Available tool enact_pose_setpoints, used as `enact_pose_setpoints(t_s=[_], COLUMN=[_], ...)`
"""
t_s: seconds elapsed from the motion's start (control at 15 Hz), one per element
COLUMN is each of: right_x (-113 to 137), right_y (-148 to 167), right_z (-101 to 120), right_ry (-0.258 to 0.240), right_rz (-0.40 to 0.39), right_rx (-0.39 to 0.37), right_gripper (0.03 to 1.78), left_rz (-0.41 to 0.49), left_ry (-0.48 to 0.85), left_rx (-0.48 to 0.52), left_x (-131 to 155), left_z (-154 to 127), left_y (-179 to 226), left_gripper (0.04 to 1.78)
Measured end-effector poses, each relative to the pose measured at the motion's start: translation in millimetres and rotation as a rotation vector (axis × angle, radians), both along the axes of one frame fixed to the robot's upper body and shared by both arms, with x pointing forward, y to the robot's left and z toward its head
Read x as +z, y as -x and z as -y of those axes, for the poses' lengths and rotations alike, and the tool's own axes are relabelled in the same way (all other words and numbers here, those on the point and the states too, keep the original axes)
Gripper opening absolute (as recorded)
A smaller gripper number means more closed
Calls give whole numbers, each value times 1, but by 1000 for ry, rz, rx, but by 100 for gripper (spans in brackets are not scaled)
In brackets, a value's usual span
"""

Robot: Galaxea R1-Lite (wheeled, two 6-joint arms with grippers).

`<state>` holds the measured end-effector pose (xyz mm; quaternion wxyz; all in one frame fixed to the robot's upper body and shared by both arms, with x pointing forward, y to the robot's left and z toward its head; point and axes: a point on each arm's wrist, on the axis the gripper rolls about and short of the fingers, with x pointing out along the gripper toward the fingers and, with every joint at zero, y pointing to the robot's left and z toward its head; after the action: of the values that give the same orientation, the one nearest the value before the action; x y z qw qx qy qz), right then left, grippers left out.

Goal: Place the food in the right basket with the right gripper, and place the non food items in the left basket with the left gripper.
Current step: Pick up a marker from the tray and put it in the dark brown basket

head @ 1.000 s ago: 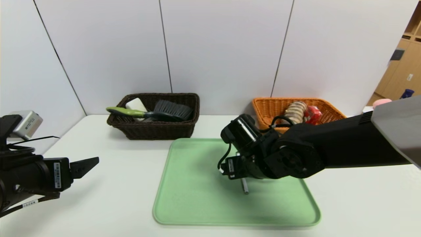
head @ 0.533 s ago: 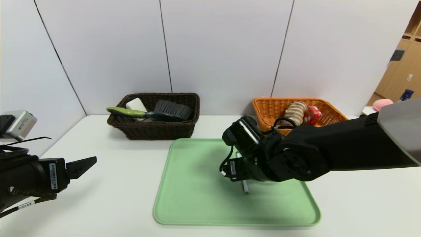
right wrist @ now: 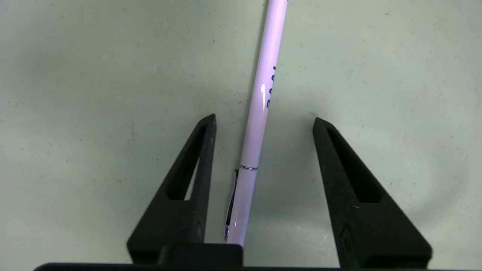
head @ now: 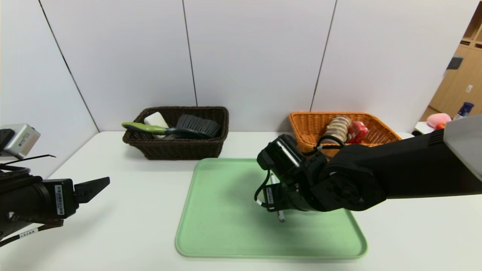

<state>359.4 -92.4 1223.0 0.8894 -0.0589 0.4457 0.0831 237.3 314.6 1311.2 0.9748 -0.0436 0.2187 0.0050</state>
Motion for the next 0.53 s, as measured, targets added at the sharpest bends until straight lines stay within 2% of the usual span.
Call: enact_pose_setpoints(t_s=[0.07, 0.13, 0.2, 0.53], right_x=[1, 1, 2, 9], right_y=[1, 1, 2, 3], right_z=[0, 1, 1, 1], right_ry=[-1, 0, 0, -20], right_rz=[1, 0, 1, 21], right_rx=[0, 3, 3, 6], right_gripper=[68, 23, 5, 5], left_rz=[1, 1, 2, 4], left_ry=[0, 0, -1, 0], left_rx=[0, 0, 0, 1], left_x=[0, 0, 0, 1], left_z=[0, 0, 0, 0], left_y=[0, 0, 0, 1], left_gripper=[169, 169, 169, 169])
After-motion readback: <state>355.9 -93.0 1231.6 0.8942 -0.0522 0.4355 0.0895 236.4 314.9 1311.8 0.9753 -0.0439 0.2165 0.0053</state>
